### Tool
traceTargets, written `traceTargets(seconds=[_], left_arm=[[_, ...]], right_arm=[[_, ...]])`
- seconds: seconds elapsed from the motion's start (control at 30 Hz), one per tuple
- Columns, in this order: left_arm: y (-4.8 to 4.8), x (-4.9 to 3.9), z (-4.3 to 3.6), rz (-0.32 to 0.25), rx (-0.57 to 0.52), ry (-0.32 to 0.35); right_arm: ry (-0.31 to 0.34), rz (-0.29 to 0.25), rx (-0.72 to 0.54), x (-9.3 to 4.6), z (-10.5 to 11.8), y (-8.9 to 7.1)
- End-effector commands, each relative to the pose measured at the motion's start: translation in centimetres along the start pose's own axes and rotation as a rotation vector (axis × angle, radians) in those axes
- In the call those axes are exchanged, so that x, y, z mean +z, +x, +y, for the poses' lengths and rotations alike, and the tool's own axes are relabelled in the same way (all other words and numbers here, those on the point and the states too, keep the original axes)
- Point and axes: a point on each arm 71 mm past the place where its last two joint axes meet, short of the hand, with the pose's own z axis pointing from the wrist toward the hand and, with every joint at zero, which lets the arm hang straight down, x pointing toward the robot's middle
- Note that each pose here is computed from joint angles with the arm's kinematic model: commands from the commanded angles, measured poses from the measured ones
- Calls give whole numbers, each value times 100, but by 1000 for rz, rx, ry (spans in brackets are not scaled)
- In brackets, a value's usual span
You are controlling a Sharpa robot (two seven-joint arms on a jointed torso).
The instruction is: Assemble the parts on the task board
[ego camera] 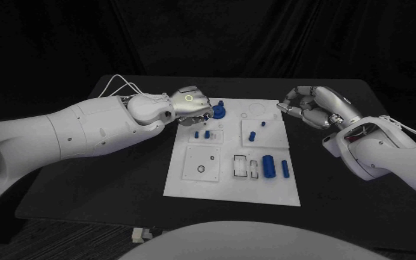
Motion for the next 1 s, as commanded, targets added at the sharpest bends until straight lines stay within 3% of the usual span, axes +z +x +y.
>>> traceTargets(seconds=[0.03,0.37,1.0], left_arm=[[15,13,5,29,70,4],[49,37,39,41,90,-26],[177,81,-21,79,75,-17]], right_arm=[[14,9,-2,0,-10,15],[15,9,-2,-3,-10,16],[22,16,2,-40,-31,53]])
